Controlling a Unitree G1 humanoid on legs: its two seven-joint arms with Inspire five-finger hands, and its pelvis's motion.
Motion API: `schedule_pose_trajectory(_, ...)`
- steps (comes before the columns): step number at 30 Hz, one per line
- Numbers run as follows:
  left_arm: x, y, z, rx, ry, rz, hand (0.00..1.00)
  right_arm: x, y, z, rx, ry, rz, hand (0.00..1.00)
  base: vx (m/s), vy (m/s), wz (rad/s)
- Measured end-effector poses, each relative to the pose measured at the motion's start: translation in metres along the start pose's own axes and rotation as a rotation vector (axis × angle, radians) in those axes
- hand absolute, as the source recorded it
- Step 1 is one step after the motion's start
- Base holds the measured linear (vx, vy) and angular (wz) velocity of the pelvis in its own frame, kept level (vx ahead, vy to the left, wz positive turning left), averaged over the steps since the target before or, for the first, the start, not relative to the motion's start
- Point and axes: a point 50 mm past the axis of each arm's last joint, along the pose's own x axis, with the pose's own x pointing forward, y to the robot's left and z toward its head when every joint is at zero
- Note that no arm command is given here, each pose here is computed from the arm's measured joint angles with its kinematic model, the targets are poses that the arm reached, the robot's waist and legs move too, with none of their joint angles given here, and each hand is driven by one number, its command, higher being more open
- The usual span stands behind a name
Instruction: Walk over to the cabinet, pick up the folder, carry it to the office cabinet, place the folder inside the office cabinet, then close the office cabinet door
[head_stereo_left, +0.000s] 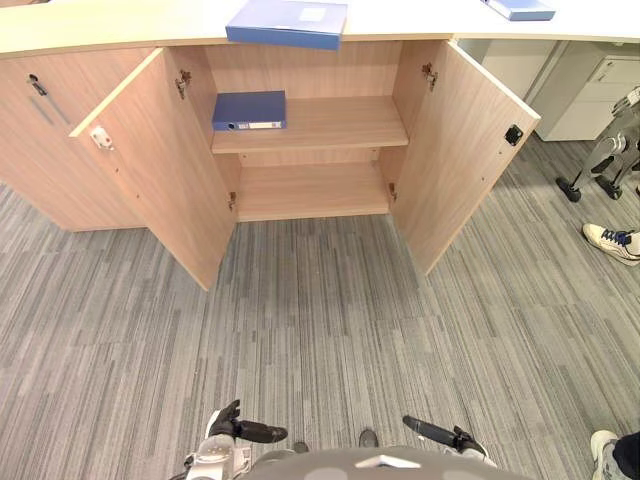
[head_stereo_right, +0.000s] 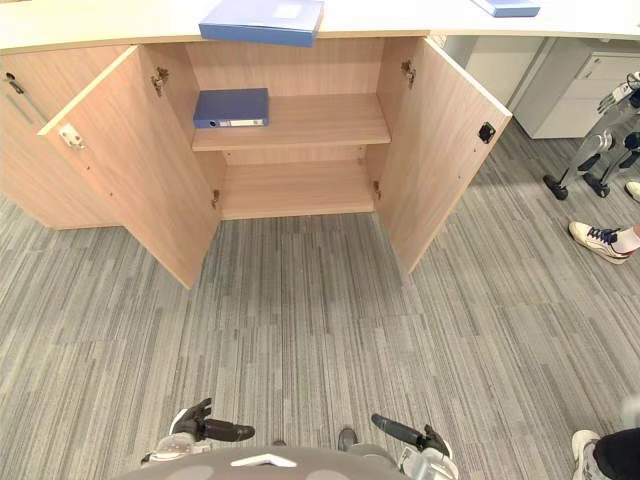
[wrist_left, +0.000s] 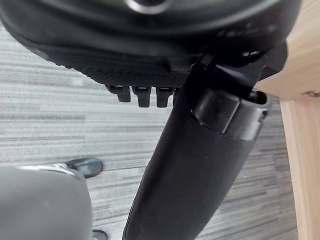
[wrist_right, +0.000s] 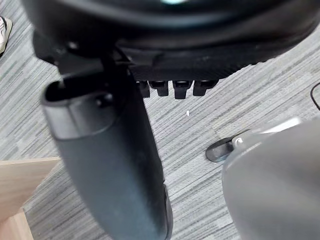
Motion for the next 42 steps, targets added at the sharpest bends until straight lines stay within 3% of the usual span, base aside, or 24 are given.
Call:
schedule_pose_trajectory(26,0.001,-0.009,0.004,0.004,-0.006,-0.033,1.00,0.001,0.009,0.006,0.000,-0.009,0.025,1.00,-0.05,-0.015,-0.01)
schedule_pose_trajectory(42,0.005,-0.021,0.046,0.044,-0.118,-0.061,1.00,0.003,0.027,0.047,-0.006,-0.122,0.077,1.00,0.07,0.051,-0.06)
